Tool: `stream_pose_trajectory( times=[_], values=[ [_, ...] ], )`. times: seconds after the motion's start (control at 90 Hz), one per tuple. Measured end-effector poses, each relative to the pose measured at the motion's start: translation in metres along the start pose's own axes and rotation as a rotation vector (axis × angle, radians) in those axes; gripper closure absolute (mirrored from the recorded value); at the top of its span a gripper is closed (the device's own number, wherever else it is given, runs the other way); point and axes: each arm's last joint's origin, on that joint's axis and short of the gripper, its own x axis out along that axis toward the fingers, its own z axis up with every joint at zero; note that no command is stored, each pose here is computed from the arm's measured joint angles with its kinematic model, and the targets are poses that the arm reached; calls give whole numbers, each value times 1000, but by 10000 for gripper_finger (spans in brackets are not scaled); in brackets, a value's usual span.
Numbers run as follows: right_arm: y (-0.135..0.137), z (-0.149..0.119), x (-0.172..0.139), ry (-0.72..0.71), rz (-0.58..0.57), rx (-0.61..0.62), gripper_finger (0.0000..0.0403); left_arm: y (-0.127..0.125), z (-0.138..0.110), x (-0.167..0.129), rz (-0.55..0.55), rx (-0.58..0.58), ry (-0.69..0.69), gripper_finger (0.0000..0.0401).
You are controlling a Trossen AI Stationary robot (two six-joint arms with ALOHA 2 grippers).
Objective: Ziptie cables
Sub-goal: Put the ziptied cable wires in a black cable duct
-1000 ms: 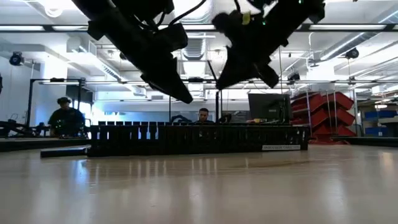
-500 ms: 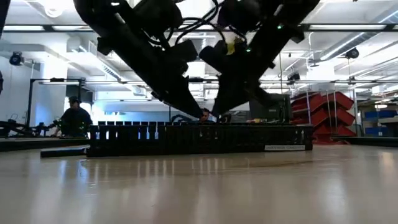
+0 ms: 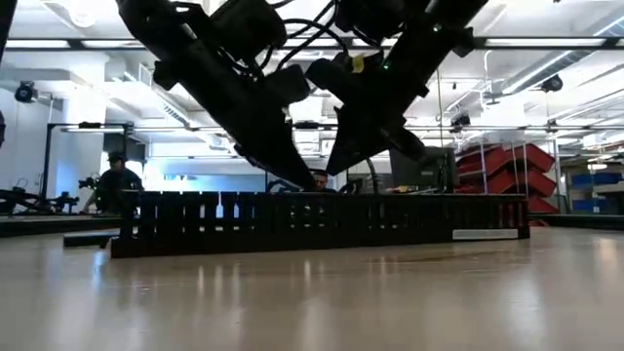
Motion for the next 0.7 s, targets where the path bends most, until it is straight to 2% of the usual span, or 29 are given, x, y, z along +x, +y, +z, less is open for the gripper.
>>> stream_pose_trajectory(
  times=[0.122, 0.222, 0.4, 0.578, 0.7],
  values=[
    [0, 0, 0, -4, 2, -3, 403, -8, 1, -3, -141, -31, 13, 262],
    [0, 0, 0, -9, -6, -6, 403, -18, 0, -4, -163, -62, 13, 241],
    [-1, -2, 1, -7, -24, -24, 403, -37, -12, 7, 39, -52, 1, 211],
    [1, -1, 0, -14, -11, -21, 403, -41, -25, 24, 124, -62, 21, 201],
    [6, 0, -3, -14, -1, -25, 403, -38, -35, 36, 167, -131, 49, 219]
  ],
)
